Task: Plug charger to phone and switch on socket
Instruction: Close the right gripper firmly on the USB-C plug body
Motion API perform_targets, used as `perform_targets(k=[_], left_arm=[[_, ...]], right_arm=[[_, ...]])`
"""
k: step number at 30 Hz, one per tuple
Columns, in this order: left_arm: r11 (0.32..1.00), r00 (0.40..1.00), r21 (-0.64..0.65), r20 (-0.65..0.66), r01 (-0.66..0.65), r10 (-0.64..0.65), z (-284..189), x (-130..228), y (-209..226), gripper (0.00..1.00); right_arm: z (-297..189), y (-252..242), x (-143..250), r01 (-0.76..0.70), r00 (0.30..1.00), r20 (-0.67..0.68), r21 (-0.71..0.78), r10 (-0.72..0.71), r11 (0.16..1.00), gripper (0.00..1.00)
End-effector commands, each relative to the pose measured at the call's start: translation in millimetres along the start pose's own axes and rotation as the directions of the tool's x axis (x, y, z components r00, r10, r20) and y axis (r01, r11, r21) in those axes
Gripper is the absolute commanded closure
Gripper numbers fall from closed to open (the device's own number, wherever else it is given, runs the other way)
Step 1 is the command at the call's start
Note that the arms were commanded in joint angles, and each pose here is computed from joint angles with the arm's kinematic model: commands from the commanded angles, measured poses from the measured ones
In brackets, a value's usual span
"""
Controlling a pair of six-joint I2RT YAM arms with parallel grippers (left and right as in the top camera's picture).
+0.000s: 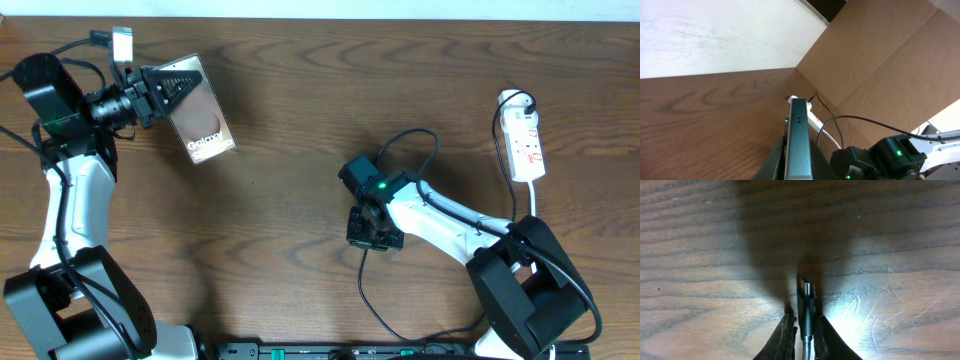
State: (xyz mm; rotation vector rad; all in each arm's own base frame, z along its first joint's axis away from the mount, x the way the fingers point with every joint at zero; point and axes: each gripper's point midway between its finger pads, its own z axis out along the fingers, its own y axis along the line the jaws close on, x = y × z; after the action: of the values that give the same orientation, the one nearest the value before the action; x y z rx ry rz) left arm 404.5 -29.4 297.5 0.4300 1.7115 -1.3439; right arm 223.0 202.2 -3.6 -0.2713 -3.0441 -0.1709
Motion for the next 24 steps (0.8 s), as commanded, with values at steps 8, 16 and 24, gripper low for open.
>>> perform_targets(k=[8, 16, 24], left_arm=[[1.0, 1.0, 0.022, -0.01, -0.011, 0.011, 0.2, 1.1, -3.0, 0.92], [1.0, 1.0, 0.022, -0.01, -0.011, 0.011, 0.2, 1.1, -3.0, 0.92], [1.0, 1.0, 0.022, -0.01, -0.011, 0.011, 0.2, 1.1, -3.0, 0.92]], right_arm=[[10.4, -11.0, 7.5, -0.007, 1.0, -0.023, 0.047, 0.008, 0.999, 0.83], [10.4, -11.0, 7.5, -0.007, 1.0, -0.023, 0.047, 0.008, 0.999, 0.92], [10.4, -10.9, 7.5, -0.006, 1.0, -0.023, 0.047, 0.007, 0.999, 0.99]])
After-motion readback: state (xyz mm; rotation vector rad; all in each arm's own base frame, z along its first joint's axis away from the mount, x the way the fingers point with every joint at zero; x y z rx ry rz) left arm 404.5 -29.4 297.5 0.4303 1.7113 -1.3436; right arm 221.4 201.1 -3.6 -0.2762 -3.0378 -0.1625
